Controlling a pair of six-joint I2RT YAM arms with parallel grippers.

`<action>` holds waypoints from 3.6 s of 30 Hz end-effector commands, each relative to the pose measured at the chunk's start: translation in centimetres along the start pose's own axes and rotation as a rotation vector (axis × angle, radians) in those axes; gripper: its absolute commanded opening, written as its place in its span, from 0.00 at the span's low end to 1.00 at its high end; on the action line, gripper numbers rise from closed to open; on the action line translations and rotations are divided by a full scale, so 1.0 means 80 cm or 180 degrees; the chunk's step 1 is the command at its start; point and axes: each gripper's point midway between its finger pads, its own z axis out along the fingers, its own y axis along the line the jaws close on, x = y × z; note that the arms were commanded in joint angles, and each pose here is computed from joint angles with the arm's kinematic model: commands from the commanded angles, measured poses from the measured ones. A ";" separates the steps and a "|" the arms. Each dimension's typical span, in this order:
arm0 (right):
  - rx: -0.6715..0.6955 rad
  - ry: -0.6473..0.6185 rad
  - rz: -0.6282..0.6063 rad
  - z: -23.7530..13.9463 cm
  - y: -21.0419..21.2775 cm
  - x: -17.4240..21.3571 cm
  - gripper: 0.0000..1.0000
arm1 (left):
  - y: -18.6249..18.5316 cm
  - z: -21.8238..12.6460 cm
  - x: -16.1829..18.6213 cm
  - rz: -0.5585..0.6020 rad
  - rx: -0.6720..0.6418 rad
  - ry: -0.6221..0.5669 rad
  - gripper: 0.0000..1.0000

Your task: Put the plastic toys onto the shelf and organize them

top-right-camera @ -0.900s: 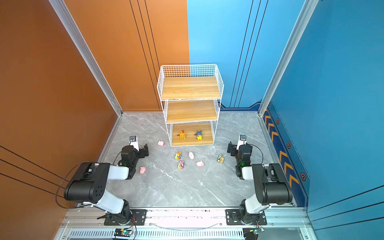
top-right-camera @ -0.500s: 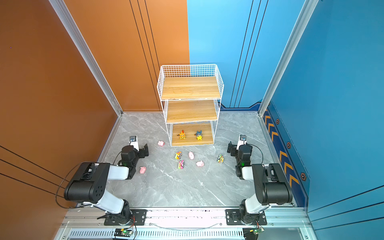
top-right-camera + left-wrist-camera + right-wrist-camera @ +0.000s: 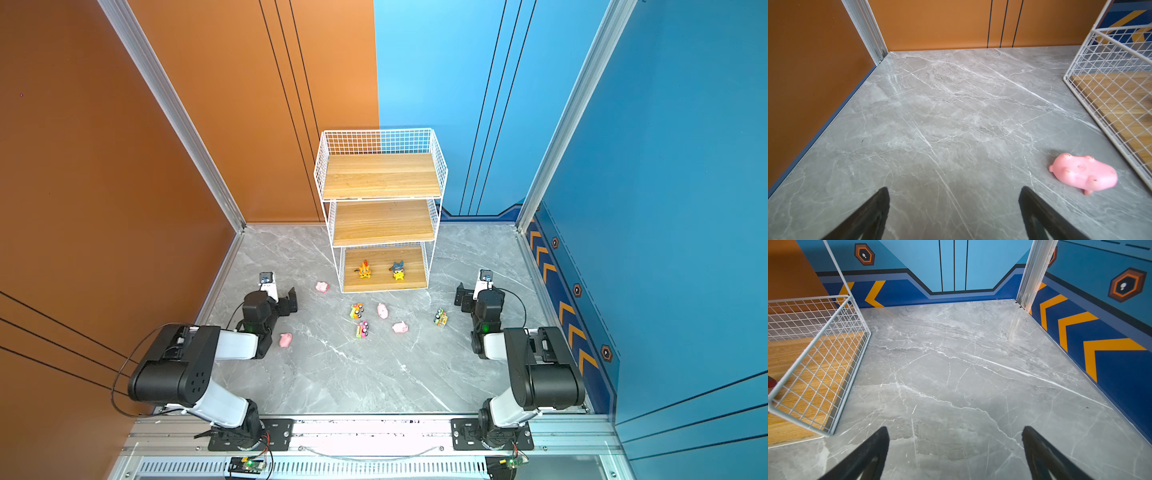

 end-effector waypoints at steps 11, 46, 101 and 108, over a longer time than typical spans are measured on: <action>0.0541 -0.0151 -0.0028 -0.049 -0.010 -0.056 1.00 | 0.038 -0.016 -0.067 -0.0218 -0.0647 0.0296 0.98; -0.1861 0.1597 -0.1330 -0.205 0.264 0.050 0.78 | -0.055 -0.166 0.005 -0.0243 0.0177 0.2430 0.96; -0.2290 0.2314 -0.2621 -0.131 0.300 0.116 0.41 | -0.100 -0.186 -0.055 -0.0016 0.0921 0.1743 0.97; -0.2155 0.2339 -0.2378 -0.129 0.308 0.107 0.28 | -0.101 -0.190 -0.057 -0.0030 0.0951 0.1717 0.97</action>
